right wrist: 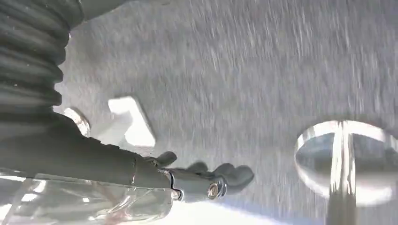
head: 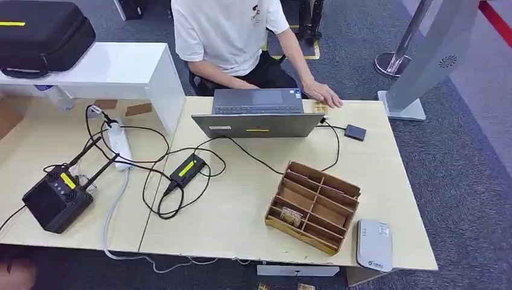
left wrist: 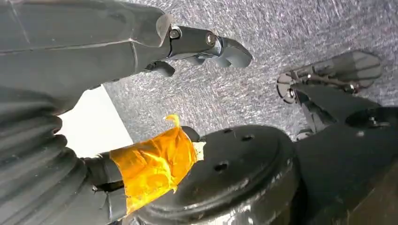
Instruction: Pass the card to the sensor for recognition and then transmit it.
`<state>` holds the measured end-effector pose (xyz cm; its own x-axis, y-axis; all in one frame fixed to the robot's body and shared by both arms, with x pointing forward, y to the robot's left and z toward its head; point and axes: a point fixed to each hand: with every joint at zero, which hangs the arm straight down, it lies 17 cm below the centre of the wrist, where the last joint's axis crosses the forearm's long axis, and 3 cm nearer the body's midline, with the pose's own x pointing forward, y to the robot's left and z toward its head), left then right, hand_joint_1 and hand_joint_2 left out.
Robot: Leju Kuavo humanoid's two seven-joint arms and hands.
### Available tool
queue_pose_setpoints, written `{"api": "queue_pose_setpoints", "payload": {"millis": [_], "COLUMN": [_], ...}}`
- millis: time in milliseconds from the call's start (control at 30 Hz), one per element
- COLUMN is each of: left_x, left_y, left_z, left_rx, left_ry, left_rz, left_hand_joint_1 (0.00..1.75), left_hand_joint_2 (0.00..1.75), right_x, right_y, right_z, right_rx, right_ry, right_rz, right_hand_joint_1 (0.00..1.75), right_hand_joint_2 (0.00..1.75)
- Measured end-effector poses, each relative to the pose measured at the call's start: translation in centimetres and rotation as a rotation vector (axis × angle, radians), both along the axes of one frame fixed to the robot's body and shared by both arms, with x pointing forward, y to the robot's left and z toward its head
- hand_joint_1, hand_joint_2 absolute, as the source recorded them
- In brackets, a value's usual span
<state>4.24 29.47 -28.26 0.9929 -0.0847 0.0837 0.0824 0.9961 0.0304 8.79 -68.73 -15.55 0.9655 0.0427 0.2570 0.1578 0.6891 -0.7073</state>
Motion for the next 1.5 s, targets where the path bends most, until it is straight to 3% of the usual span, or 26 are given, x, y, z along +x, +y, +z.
{"api": "queue_pose_setpoints", "payload": {"millis": [167,333,533,767,1133,1500], "left_x": [0.0,0.0,0.7,1.0,1.1,1.3], "left_y": [0.3,0.5,0.6,0.6,0.9,0.2], "left_z": [0.0,0.0,0.1,0.1,0.1,0.2], "left_rx": [0.0,-0.001,0.001,0.003,0.024,0.001], "left_ry": [-0.002,-0.004,-0.018,-0.03,-0.035,-0.053], "left_rz": [-0.02,-0.038,-0.058,-0.075,-0.076,-0.105], "left_hand_joint_1": [0.0,0.0,0.0,0.0,0.0,0.0], "left_hand_joint_2": [1.75,1.75,1.75,1.75,1.75,1.75], "right_x": [3.0,5.9,13.4,22.5,34.4,44.7], "right_y": [-7.0,-10.9,-14.3,-14.5,-8.3,5.8], "right_z": [6.1,10.9,18.8,27.0,35.8,40.6], "right_rx": [-0.134,-0.222,-0.379,-0.51,-0.656,-0.727], "right_ry": [-0.044,-0.105,-0.215,-0.326,-0.498,-0.626], "right_rz": [-0.022,-0.02,0.118,0.289,0.546,0.84], "right_hand_joint_1": [0.0,0.0,0.0,0.0,0.0,0.0], "right_hand_joint_2": [1.75,1.75,1.75,1.75,1.75,1.75]}}
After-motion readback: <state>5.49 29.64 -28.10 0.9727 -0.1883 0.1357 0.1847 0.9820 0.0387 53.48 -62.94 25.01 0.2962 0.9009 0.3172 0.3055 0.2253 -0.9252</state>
